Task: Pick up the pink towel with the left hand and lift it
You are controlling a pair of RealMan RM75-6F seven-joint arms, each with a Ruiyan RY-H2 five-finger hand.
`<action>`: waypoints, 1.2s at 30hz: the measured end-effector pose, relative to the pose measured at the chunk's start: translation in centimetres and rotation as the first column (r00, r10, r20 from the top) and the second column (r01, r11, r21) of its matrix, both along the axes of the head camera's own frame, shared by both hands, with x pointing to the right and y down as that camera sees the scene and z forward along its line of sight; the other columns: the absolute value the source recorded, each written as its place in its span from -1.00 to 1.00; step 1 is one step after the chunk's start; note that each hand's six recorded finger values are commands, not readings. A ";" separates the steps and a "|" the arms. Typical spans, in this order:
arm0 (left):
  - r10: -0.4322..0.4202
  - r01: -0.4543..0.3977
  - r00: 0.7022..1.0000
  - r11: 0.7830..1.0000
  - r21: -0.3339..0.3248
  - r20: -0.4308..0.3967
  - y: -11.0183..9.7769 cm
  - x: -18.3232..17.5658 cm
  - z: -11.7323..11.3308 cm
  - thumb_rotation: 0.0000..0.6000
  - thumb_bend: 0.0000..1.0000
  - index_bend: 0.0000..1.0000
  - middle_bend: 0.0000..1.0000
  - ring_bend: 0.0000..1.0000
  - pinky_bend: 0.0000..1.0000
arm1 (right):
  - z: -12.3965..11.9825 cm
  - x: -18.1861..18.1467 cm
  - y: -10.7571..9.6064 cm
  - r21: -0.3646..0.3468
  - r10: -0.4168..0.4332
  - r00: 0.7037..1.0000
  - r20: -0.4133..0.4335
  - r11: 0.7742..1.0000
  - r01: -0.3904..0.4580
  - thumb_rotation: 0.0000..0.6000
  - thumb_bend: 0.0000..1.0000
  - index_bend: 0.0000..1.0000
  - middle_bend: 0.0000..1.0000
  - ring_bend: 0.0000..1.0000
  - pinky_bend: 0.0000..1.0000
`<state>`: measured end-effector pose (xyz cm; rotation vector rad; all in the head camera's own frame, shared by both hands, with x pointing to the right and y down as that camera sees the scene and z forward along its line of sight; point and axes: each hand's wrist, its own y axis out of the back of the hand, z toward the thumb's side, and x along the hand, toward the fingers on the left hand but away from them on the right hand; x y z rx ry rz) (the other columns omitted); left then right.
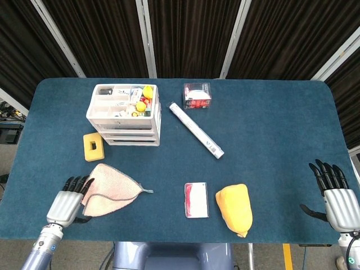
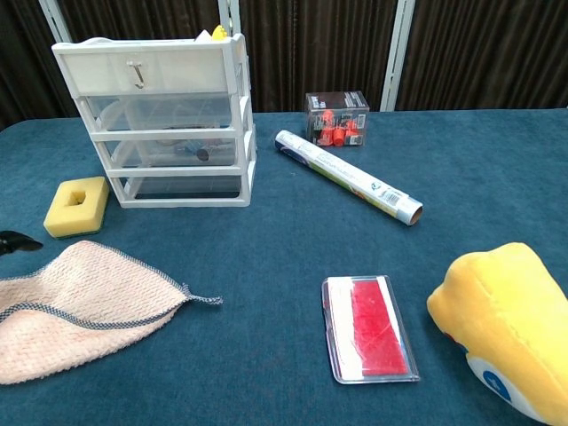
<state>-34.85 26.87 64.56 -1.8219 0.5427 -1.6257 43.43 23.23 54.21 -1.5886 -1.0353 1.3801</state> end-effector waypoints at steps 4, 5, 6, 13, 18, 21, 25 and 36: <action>0.014 -0.014 1.000 0.999 -0.031 0.008 0.8 0.9 1.0 0.79 -0.98 -1.00 -1.00 -1.00 -1.00 | 0.0 0.0 0.0 -0.001 0.002 1.000 0.003 1.000 -0.002 1.00 -0.98 -0.95 -1.00 -1.00 -1.00; 0.017 -0.016 1.000 0.999 -0.034 0.012 0.9 1.0 1.2 0.79 -0.98 -1.00 -1.00 -1.00 -1.00 | 0.0 0.0 -0.1 -0.002 0.002 1.000 0.004 1.000 -0.002 1.00 -0.98 -0.95 -1.00 -1.00 -1.00; 0.018 -0.018 1.000 0.999 -0.037 0.016 1.0 1.1 1.4 0.79 -0.98 -1.00 -1.00 -1.00 -1.00 | 0.0 0.0 -0.1 -0.003 0.003 1.000 0.005 1.000 -0.003 1.00 -0.98 -0.95 -1.00 -1.00 -1.00; 0.022 -0.021 0.999 0.999 -0.041 0.033 1.0 1.7 2.7 0.78 -0.97 -1.00 -1.00 -1.00 -1.00 | 0.1 0.0 -0.1 -0.006 0.007 1.000 0.008 1.000 -0.007 1.00 -0.98 -0.95 -1.00 -1.00 -1.00; 0.020 -0.018 0.999 0.999 -0.033 0.042 0.7 2.0 3.6 0.78 -0.94 -1.00 -1.00 -1.00 -1.00 | 0.2 0.1 -0.2 -0.008 0.011 1.000 0.010 1.000 -0.011 1.00 -0.98 -0.95 -1.00 -1.00 -1.00; 0.019 -0.019 0.999 1.000 -0.011 0.041 0.0 2.3 3.8 0.79 -0.93 -1.00 -1.00 -1.00 -1.00 | 0.2 0.1 -0.2 -0.009 0.011 1.000 0.011 1.000 -0.011 1.00 -0.98 -0.95 -1.00 -1.00 -1.00; 0.018 -0.019 0.999 1.000 0.009 0.041 -0.9 2.5 4.0 0.78 -0.91 -1.00 -1.00 -1.00 -1.00 | 0.3 0.0 -0.3 -0.011 0.011 1.000 0.013 1.000 -0.011 1.00 -0.98 -0.95 -1.00 -1.00 -1.00; -0.009 0.008 0.999 1.000 0.017 0.049 -2.8 2.9 4.8 0.79 -0.83 -1.00 -1.00 -1.00 -1.00 | 0.5 0.1 -0.4 -0.017 0.016 1.000 0.015 1.000 -0.016 1.00 -0.98 -0.95 -1.00 -1.00 -1.00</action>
